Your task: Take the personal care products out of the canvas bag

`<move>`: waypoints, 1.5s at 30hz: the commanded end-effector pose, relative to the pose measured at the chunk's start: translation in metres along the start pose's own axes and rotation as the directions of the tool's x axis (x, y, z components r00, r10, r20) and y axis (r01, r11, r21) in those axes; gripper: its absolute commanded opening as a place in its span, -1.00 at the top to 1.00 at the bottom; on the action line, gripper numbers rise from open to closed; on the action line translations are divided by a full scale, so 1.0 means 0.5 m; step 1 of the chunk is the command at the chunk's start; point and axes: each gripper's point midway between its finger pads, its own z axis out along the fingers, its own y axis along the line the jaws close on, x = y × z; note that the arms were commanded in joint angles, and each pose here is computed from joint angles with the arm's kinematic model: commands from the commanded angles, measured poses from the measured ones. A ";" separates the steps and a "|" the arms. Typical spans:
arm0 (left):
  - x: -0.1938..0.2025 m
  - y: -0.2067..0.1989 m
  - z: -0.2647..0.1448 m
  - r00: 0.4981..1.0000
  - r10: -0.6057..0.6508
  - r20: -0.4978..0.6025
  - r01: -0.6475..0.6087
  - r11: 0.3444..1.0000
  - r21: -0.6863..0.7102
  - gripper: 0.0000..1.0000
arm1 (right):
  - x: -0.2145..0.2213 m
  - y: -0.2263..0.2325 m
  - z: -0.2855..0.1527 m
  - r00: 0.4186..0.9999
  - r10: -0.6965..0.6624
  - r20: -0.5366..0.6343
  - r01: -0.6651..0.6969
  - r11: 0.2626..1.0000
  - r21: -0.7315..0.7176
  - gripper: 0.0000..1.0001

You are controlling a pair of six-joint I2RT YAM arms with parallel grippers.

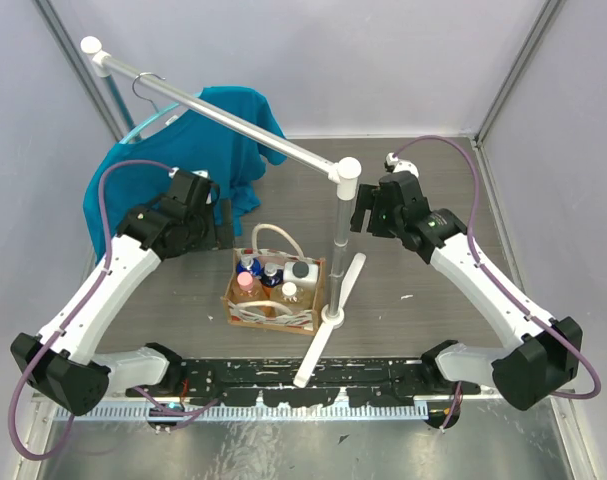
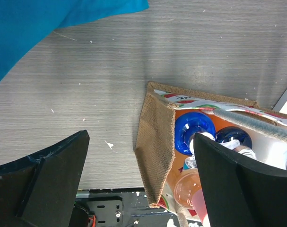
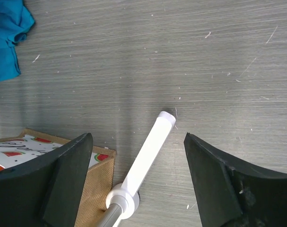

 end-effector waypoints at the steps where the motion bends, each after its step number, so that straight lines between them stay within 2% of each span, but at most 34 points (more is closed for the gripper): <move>1: 0.010 -0.006 0.002 1.000 0.008 -0.006 -0.008 1.000 0.023 -0.97 | -0.040 0.010 -0.015 0.999 0.018 0.035 -0.019 1.000 0.016 -0.70; 4: 0.010 -0.005 0.000 1.000 0.003 0.000 -0.003 1.000 0.024 -0.98 | -0.026 0.002 -0.018 1.000 0.026 0.016 -0.027 0.999 0.026 -0.73; 10: 0.015 -0.003 -0.003 1.000 -0.006 0.001 0.006 1.000 0.028 -0.98 | -0.015 -0.025 -0.049 0.997 0.052 0.060 -0.055 0.997 0.048 -0.69; 12: 0.018 -0.004 -0.002 1.000 -0.012 -0.002 0.013 0.999 0.033 -0.98 | -0.007 -0.023 -0.056 0.996 0.056 0.076 -0.057 0.998 0.016 -0.98; 15: 0.030 -0.007 0.001 0.999 -0.036 -0.022 0.037 0.999 0.039 -0.99 | -0.005 -0.026 -0.073 0.992 0.066 0.105 -0.066 0.998 -0.007 -1.00; 22: 0.037 -0.016 -0.010 0.998 -0.050 -0.026 0.052 0.996 0.076 -0.94 | 0.028 0.036 -0.155 0.997 0.073 -0.011 -0.074 0.978 -0.197 -1.00; 26: 0.036 -0.016 -0.017 0.998 -0.063 -0.011 0.063 0.994 0.087 -0.94 | 0.091 -0.003 -0.144 0.990 0.081 -0.118 -0.092 0.992 -0.084 -1.00; 30: 0.041 -0.017 -0.019 0.997 -0.072 -0.017 0.073 0.993 0.092 -0.93 | 0.182 0.003 -0.136 0.959 0.123 -0.256 -0.145 0.987 -0.067 -1.00; 37: 0.051 -0.017 -0.020 0.997 -0.079 -0.025 0.081 0.992 0.101 -0.93 | 0.315 0.015 -0.153 0.925 0.098 -0.368 -0.093 0.995 0.031 -1.00; 42: 0.057 -0.015 -0.024 0.996 -0.075 -0.042 0.079 0.992 0.098 -0.91 | 0.391 0.052 -0.153 0.899 0.071 -0.432 -0.070 0.997 0.019 -1.00; 45: 0.055 -0.012 -0.031 0.997 -0.078 -0.027 0.080 0.992 0.099 -0.91 | 0.405 0.097 -0.150 0.900 0.082 -0.428 -0.122 0.990 -0.067 -1.00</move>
